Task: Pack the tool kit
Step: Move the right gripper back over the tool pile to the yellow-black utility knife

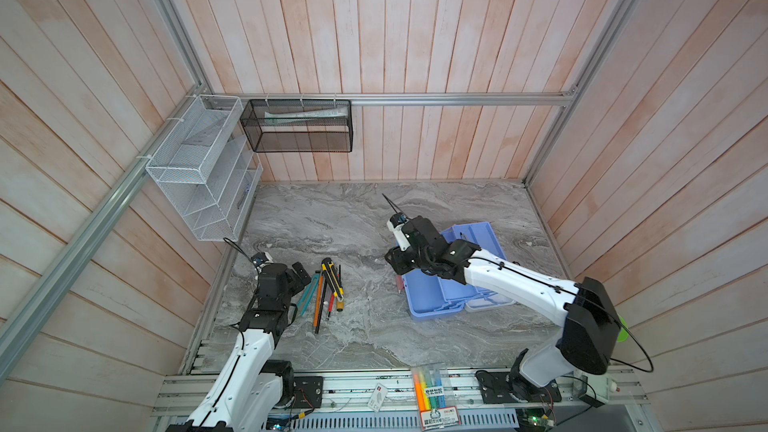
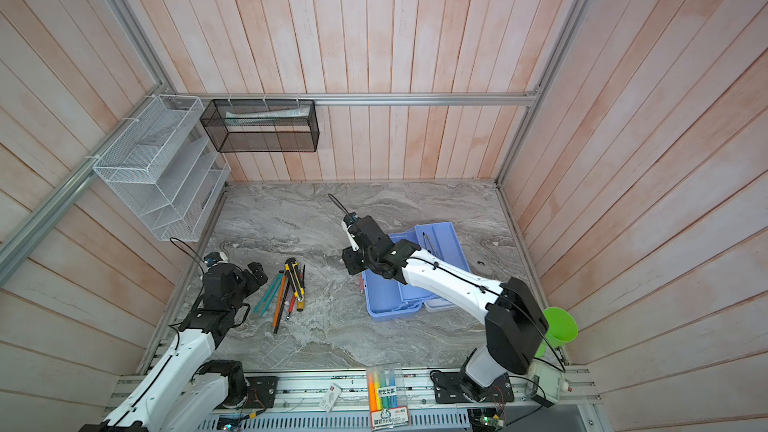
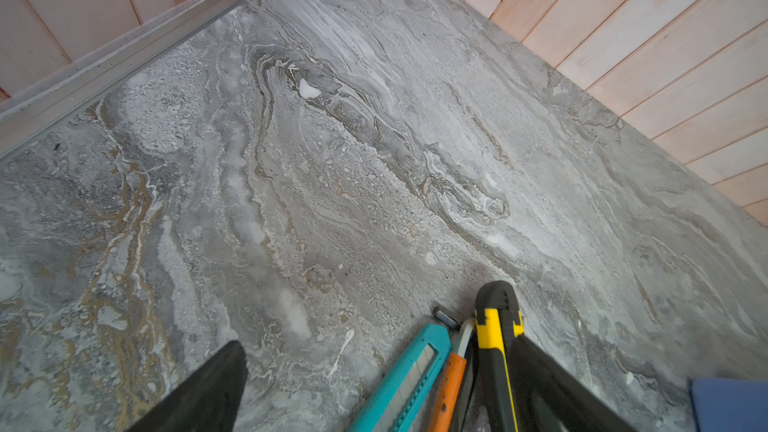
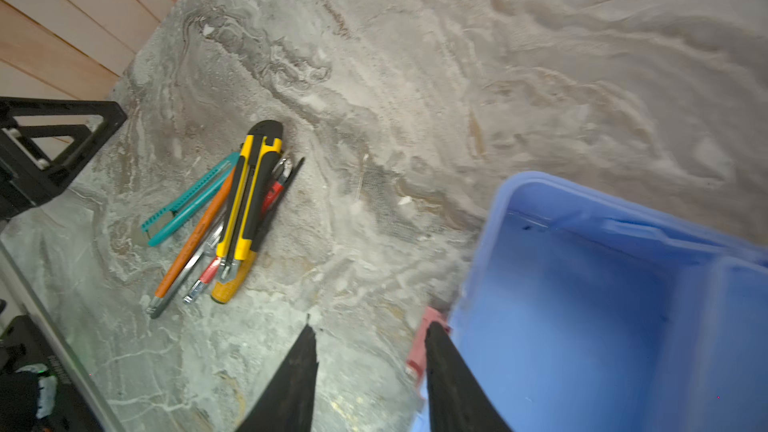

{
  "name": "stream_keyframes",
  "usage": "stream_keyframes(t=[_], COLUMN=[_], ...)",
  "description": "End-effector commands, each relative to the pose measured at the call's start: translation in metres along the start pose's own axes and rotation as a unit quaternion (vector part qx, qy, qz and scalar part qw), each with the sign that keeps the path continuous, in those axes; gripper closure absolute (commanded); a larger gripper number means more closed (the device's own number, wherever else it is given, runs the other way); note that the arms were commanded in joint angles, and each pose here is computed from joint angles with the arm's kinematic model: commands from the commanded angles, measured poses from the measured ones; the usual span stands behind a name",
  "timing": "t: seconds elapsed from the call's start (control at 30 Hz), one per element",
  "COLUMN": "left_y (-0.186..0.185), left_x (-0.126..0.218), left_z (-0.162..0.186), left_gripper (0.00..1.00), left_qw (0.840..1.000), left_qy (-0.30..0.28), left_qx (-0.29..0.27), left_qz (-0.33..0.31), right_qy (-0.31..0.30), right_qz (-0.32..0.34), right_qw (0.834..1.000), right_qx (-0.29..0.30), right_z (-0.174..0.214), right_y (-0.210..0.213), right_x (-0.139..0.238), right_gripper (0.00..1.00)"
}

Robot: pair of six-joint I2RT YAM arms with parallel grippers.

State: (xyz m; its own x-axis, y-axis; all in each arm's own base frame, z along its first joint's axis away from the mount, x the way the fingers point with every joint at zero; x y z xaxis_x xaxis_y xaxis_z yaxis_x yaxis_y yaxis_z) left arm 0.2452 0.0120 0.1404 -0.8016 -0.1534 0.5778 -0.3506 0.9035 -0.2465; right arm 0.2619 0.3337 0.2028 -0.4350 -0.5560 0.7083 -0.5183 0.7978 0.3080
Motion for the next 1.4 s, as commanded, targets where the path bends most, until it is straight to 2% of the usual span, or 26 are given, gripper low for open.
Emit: stream_keyframes(t=[0.0,0.17,0.43,0.63,0.97,1.17,1.37], left_y=[0.003,0.004,0.005,0.008,0.007,0.008,0.008], left_x=[0.002,0.004,0.005,0.007,0.006,0.006,0.006], left_z=[-0.003,-0.003,-0.003,-0.003,-0.003,-0.003,-0.003], left_gripper=[0.0,0.0,0.0,0.0,0.0,0.0,0.0], left_qw=[1.0,1.0,1.0,1.0,1.0,1.0,1.0], left_qy=[-0.011,-0.014,-0.016,-0.022,-0.019,-0.019,-0.02], left_qx=[0.002,0.006,0.009,0.014,0.014,0.014,0.014], left_qz=[-0.005,-0.007,-0.007,-0.01,-0.007,-0.006,-0.006], right_qy=[-0.011,0.027,0.093,0.115,0.131,0.14,0.142], right_qz=[-0.045,-0.05,-0.015,0.021,0.041,0.054,0.062], right_qw=[0.999,0.998,0.993,0.99,0.985,0.983,0.982], right_qx=[0.014,0.03,0.073,0.084,0.103,0.106,0.107], right_z=[-0.011,0.0,0.024,0.037,0.05,0.057,0.058], right_y=[0.039,0.066,0.093,0.091,0.098,0.098,0.097], right_x=[-0.018,-0.061,-0.125,-0.156,-0.175,-0.183,-0.184], right_gripper=[0.52,0.42,0.37,0.36,0.37,0.41,0.51])
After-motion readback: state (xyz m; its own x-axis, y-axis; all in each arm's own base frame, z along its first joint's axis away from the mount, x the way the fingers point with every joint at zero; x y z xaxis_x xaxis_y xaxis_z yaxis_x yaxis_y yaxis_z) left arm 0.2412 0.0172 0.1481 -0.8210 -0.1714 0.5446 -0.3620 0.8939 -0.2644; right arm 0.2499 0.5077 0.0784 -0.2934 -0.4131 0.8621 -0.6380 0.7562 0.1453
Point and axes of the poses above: each gripper's point midway between its finger pads, its own x axis back along the fingers, its own y axis along the line the jaws close on, z = x × y, the point moved 5 cm from there along x, back along the fingers, and after that the axes turned 6 degrees about -x, right-handed, at the moved point
